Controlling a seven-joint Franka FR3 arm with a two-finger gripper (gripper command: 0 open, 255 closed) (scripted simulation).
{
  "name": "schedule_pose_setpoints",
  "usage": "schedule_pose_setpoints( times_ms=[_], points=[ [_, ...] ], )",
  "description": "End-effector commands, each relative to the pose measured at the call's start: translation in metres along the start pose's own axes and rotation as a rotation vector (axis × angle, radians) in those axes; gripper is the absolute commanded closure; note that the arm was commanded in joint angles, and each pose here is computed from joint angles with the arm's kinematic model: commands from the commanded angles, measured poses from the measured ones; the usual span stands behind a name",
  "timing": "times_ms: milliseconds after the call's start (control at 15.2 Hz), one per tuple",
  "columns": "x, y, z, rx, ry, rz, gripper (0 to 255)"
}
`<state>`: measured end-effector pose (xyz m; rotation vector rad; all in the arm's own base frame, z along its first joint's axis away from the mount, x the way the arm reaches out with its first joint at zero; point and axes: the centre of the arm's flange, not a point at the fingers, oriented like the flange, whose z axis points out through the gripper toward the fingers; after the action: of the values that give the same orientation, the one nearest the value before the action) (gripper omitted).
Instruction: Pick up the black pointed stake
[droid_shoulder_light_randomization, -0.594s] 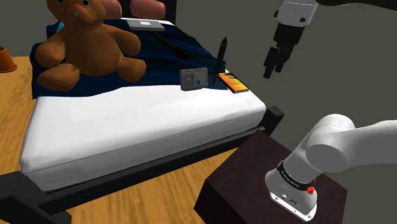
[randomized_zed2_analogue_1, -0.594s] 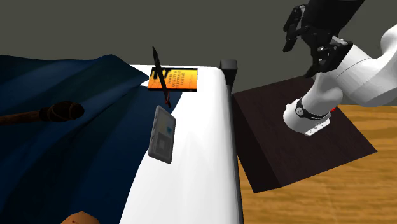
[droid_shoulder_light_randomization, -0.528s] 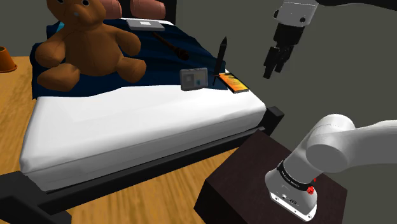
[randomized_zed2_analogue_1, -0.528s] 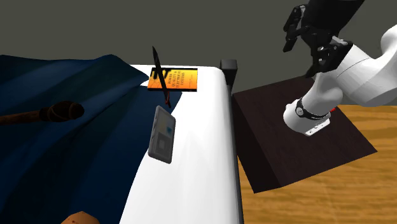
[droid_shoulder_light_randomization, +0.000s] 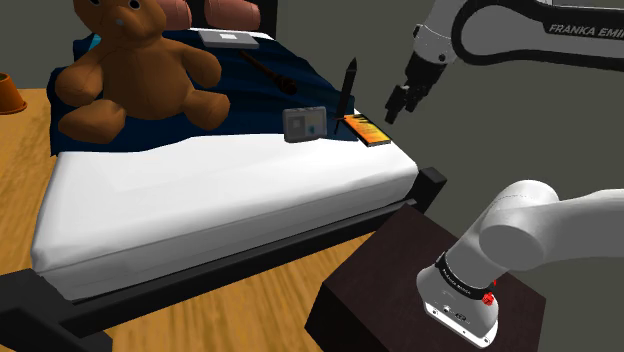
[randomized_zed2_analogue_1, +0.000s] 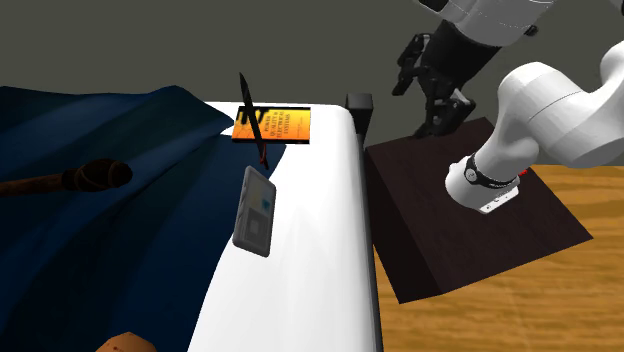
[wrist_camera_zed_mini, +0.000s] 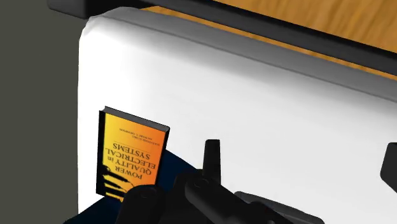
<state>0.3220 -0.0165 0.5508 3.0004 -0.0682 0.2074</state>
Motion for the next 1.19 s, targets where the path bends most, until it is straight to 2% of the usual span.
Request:
schedule_pose_setpoints(
  times_ms=[0,594,1122],
  points=[
    [0.013,0.004,0.012,-0.034,0.077,0.009,0],
    [0.075,0.02,0.054,-0.184,0.391,0.055,0],
    [0.137,0.041,0.071,-0.319,0.671,0.095,0]
  ],
)
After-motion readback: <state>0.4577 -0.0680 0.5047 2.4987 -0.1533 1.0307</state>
